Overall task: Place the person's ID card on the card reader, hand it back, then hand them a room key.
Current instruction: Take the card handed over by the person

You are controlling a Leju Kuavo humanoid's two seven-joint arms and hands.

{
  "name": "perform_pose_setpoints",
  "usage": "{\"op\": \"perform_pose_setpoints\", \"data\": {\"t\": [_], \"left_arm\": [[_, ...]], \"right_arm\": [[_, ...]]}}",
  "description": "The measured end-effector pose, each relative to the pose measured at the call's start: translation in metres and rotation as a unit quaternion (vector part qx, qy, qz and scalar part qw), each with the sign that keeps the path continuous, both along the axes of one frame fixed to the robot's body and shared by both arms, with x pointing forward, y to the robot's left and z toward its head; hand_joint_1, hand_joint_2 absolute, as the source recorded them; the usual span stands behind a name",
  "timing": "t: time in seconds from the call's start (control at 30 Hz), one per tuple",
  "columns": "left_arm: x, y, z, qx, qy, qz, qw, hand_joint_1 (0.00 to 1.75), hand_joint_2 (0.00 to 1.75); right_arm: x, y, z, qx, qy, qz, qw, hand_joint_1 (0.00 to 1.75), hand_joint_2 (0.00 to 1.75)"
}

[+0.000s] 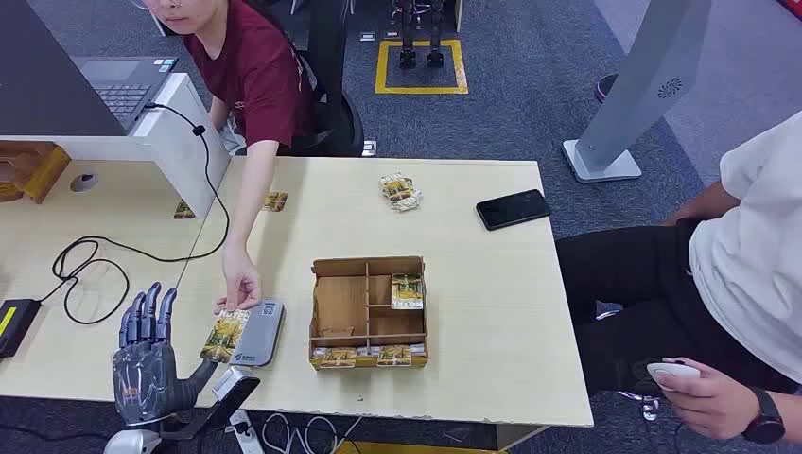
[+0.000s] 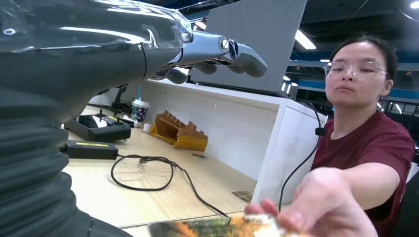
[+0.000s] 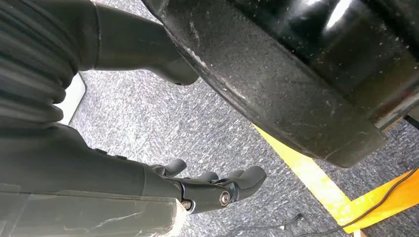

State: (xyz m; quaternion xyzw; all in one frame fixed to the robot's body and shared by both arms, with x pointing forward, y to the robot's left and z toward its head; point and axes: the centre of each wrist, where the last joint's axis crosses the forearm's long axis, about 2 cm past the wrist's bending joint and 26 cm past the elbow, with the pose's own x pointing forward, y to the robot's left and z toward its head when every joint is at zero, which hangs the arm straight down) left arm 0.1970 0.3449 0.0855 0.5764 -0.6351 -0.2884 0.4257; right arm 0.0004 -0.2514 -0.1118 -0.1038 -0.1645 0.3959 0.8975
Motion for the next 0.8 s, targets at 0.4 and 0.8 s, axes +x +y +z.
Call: {"op": "perform_pose_setpoints", "data": {"t": [0.4,0.8], "left_arm": [[-0.001,0.003,-0.002,-0.015,0.003,0.003,1.000,1.75,1.75],[-0.017,0.013,-0.010,-0.029,0.019,-0.005,0.999,1.75,1.75]], "right_arm": [[-0.004,0.001,0.000,0.000,-0.022,0.010,1.000,0.00,1.75],[-0.032,0.007,0.003,-0.002,-0.058,0.056,0.997,0.00,1.75]]}}
